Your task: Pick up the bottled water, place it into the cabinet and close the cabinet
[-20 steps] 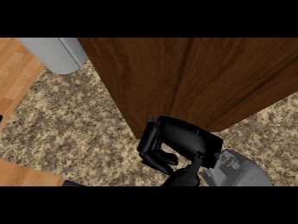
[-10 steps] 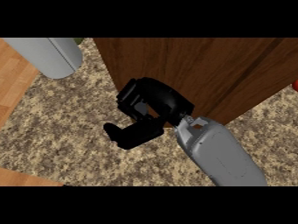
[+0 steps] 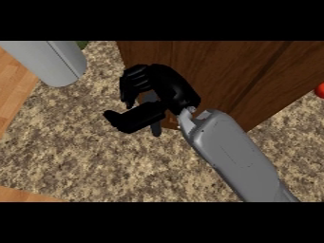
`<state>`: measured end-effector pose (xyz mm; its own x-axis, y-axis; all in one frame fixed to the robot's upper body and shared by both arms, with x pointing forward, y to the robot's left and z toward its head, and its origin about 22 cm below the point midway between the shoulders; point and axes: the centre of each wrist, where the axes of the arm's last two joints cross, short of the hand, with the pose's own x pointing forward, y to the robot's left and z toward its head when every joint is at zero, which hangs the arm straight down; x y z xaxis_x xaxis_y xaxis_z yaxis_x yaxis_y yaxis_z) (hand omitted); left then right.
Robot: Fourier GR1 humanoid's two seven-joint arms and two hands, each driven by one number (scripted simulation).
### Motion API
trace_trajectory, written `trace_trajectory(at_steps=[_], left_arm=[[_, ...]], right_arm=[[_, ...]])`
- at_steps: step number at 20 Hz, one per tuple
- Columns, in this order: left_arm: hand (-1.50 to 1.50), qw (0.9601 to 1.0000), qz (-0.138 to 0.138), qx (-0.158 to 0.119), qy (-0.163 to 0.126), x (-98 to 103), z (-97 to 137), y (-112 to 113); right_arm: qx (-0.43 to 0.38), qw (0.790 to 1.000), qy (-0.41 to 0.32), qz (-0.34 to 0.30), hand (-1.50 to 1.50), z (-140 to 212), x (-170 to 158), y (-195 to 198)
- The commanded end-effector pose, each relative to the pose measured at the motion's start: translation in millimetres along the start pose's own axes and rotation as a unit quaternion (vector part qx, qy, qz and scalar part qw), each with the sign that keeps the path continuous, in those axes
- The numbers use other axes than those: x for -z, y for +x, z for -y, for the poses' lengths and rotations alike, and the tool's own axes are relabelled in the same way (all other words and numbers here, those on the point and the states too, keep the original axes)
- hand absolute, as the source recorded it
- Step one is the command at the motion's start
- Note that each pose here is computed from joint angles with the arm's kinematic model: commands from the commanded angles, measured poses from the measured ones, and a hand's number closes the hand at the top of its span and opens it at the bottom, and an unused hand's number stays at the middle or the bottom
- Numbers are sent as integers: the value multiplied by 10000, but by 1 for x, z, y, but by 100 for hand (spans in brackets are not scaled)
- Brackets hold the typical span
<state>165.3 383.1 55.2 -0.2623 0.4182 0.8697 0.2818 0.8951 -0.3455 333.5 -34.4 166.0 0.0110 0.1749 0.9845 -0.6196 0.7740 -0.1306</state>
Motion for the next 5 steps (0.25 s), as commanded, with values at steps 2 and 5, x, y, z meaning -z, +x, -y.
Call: trace_trajectory(at_steps=[2,5], left_arm=[[-150,9999,86,-64,-4,-3,0,-2],[-150,10000,4,-24,-6,-4,-2,2]], right_arm=[[499,9912,-1129,488,-150,32,22,22],[562,9901,-1180,503,-150,27,30,27]])
